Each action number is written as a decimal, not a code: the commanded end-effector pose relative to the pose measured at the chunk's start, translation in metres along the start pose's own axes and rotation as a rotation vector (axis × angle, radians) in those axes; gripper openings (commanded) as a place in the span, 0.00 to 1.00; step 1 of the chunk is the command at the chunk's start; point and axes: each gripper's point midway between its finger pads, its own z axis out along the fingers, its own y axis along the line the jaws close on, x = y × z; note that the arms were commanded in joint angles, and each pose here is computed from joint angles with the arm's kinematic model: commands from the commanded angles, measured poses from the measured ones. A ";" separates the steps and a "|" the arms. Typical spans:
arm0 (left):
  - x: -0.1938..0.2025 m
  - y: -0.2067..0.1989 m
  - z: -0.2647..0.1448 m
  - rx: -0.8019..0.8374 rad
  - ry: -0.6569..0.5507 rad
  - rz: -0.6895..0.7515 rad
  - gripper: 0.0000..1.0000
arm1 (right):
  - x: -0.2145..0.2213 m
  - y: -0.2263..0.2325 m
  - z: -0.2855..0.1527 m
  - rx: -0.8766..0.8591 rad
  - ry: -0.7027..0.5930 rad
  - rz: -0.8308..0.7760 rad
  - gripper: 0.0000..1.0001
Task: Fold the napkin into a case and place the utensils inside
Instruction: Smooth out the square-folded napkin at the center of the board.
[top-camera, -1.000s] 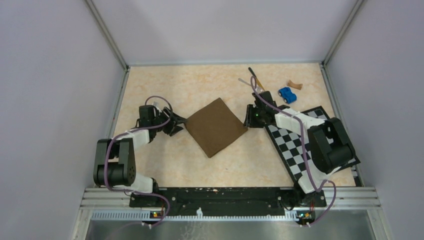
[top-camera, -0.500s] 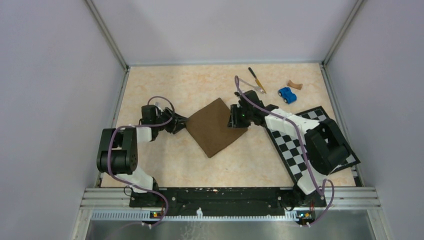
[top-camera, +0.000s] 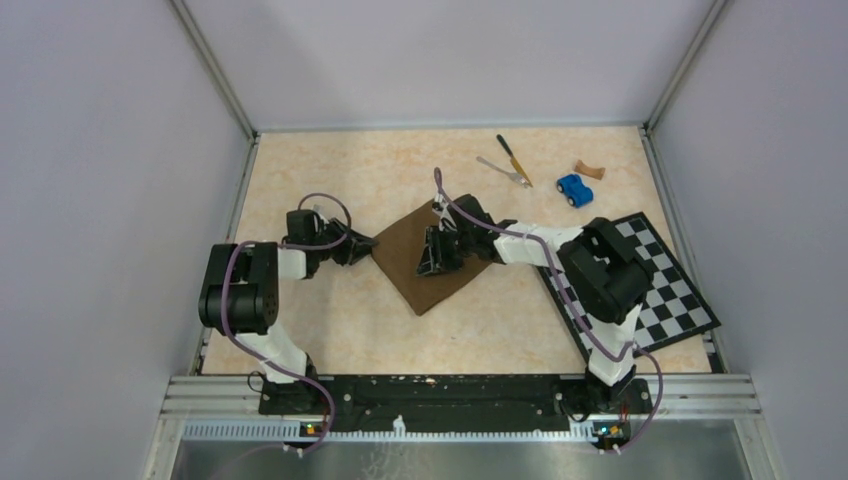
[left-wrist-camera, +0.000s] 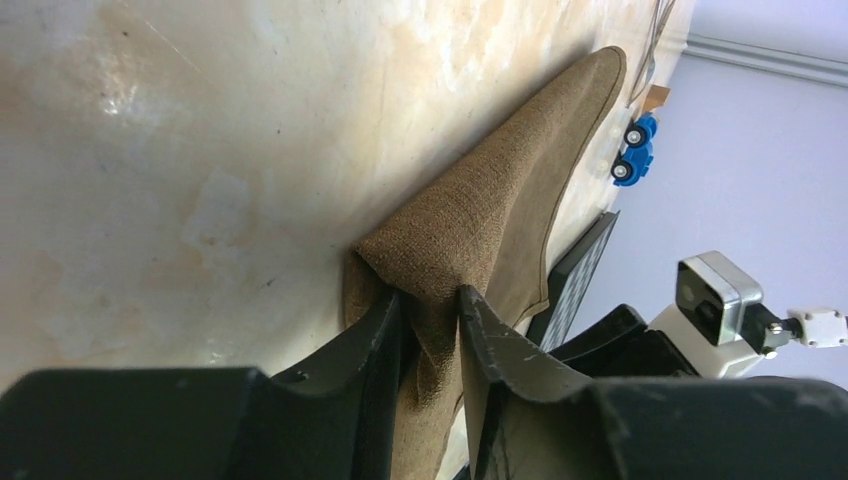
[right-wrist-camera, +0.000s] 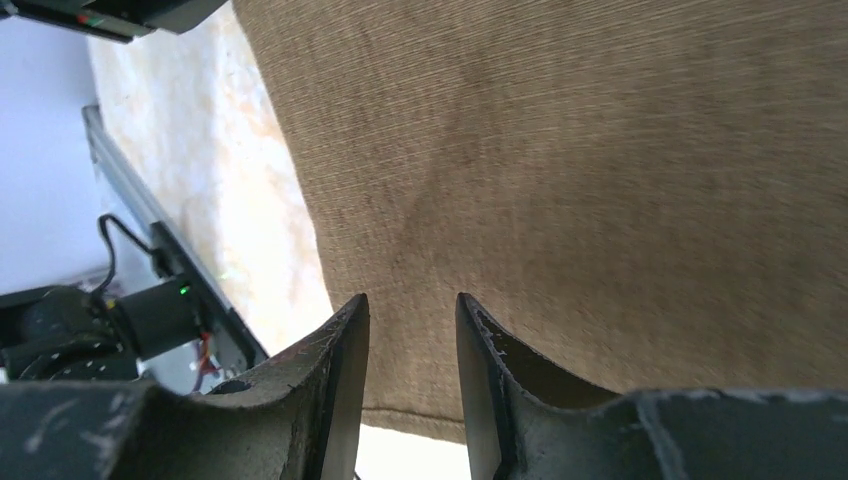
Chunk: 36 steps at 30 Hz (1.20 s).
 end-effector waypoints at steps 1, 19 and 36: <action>-0.016 -0.012 0.005 0.045 -0.038 0.049 0.30 | -0.009 0.059 0.011 -0.242 0.010 -0.042 0.37; -0.041 0.026 0.003 -0.179 -0.085 0.223 0.01 | 0.057 0.008 0.040 -0.220 0.104 0.040 0.28; -0.032 -0.066 -0.026 -0.028 -0.074 0.382 0.17 | 0.012 0.078 0.024 -0.409 0.068 0.043 0.30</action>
